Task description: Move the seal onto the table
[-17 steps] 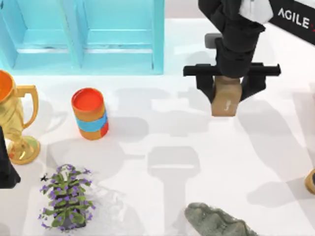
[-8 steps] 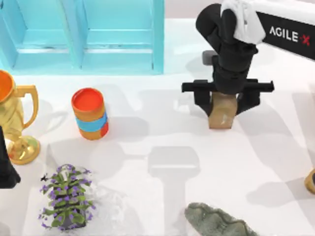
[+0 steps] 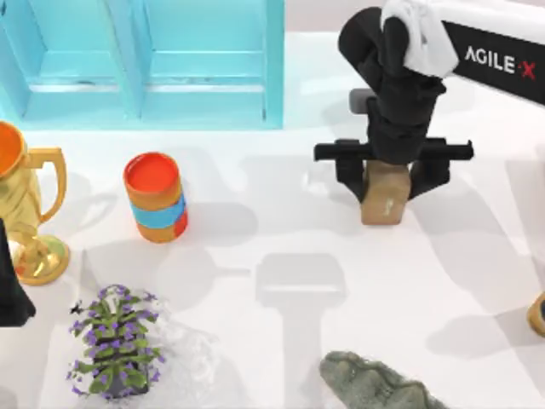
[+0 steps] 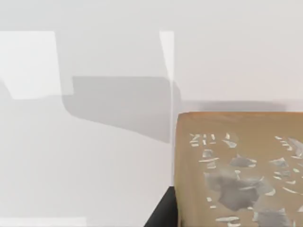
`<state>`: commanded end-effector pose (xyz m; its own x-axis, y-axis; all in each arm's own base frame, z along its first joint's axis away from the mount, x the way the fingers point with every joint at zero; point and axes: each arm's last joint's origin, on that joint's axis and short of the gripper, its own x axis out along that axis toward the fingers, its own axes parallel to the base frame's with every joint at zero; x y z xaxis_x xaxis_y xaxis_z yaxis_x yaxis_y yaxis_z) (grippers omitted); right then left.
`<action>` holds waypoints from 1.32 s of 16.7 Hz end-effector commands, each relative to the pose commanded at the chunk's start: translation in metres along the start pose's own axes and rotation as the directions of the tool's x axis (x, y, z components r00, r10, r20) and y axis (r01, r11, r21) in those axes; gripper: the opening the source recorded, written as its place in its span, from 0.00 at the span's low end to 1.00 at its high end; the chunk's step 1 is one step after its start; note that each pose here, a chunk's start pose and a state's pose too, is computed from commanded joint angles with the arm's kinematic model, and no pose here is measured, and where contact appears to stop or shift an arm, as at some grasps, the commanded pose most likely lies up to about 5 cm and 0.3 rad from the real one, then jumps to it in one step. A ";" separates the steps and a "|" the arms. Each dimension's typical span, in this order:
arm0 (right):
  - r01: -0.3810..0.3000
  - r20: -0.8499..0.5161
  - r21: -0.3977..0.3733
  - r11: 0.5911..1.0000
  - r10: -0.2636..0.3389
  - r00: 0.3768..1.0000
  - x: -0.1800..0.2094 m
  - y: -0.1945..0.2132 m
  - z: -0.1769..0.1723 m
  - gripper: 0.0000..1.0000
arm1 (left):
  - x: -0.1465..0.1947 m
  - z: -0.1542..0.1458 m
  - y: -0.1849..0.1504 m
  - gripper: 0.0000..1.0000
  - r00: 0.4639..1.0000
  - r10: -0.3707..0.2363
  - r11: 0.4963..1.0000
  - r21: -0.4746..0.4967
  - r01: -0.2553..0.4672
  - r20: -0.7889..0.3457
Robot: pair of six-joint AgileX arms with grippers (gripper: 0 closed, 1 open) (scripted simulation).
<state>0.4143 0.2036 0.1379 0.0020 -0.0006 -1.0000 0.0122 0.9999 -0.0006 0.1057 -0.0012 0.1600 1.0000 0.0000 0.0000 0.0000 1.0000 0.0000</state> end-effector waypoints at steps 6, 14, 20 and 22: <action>0.000 0.000 0.000 1.000 0.000 1.000 0.000 0.000 0.000 0.90 | 0.000 0.000 0.000 1.00 1.000 0.000 1.000 0.000 0.000 0.000; 0.000 0.000 0.000 1.000 0.000 1.000 0.000 0.000 0.000 1.00 | 0.000 0.000 0.000 1.00 1.000 0.000 1.000 0.000 0.000 0.000; 0.008 -0.016 0.014 1.000 -0.008 1.000 -0.007 -0.001 0.006 1.00 | 0.000 0.000 0.000 1.00 1.000 0.000 1.000 0.000 0.000 0.000; 0.016 -0.031 0.020 1.000 -0.015 0.999 -0.019 0.001 0.011 1.00 | 0.000 0.000 0.000 1.00 1.000 0.000 1.000 0.000 0.000 0.000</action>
<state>0.4250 0.2046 0.1568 -0.0288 -0.0155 -0.9995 0.0323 0.9993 -0.0164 0.1057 -0.0012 0.1600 1.0000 0.0000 0.0000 0.0000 1.0000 0.0000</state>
